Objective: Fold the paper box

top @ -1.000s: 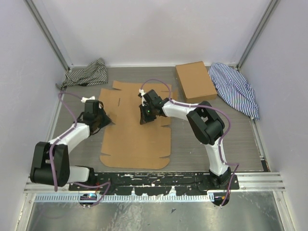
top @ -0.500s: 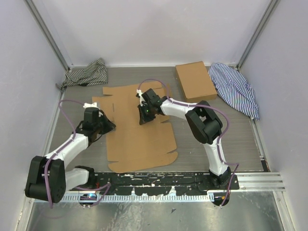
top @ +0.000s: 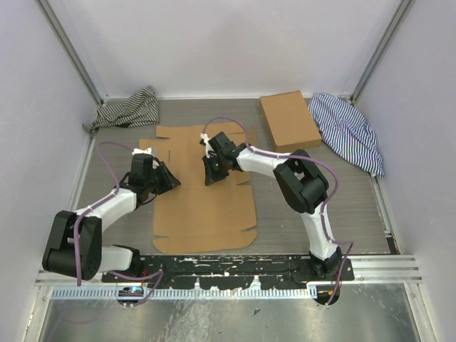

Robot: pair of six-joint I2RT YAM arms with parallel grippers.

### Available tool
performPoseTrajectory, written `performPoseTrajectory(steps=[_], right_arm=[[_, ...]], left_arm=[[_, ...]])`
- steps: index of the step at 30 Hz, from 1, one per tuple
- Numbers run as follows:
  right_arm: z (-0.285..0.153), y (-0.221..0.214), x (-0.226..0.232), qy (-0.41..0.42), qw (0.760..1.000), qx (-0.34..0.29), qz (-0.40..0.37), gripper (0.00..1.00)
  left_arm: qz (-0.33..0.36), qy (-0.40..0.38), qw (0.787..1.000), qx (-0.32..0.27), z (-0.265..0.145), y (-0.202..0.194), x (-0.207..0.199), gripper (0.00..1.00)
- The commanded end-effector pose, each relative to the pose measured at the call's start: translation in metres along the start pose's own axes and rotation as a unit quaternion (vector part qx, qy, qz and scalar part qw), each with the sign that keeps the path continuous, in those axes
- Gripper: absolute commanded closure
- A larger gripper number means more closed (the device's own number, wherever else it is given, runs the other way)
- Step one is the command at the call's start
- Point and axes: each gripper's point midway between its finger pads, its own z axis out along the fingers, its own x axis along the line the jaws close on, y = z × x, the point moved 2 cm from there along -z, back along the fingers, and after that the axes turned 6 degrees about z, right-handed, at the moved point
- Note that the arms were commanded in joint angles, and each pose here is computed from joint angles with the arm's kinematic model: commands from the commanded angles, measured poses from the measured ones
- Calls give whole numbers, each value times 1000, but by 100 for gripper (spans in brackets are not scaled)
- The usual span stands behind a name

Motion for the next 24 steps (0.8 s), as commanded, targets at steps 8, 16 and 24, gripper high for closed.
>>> performPoseTrajectory(steps=[8,16,24], right_arm=[[20,-73,-37,-68,992,109,15,97],[21,-74,-36,-66,992,111,16,97],[16,-70,-36,-76,992,101,19,96]], left_arm=[[13,-5,999,-42,1,38,-17,63],[2,10,1000,-14,27,28,-7,64],[-27,69,997,38,44,3,20,70]])
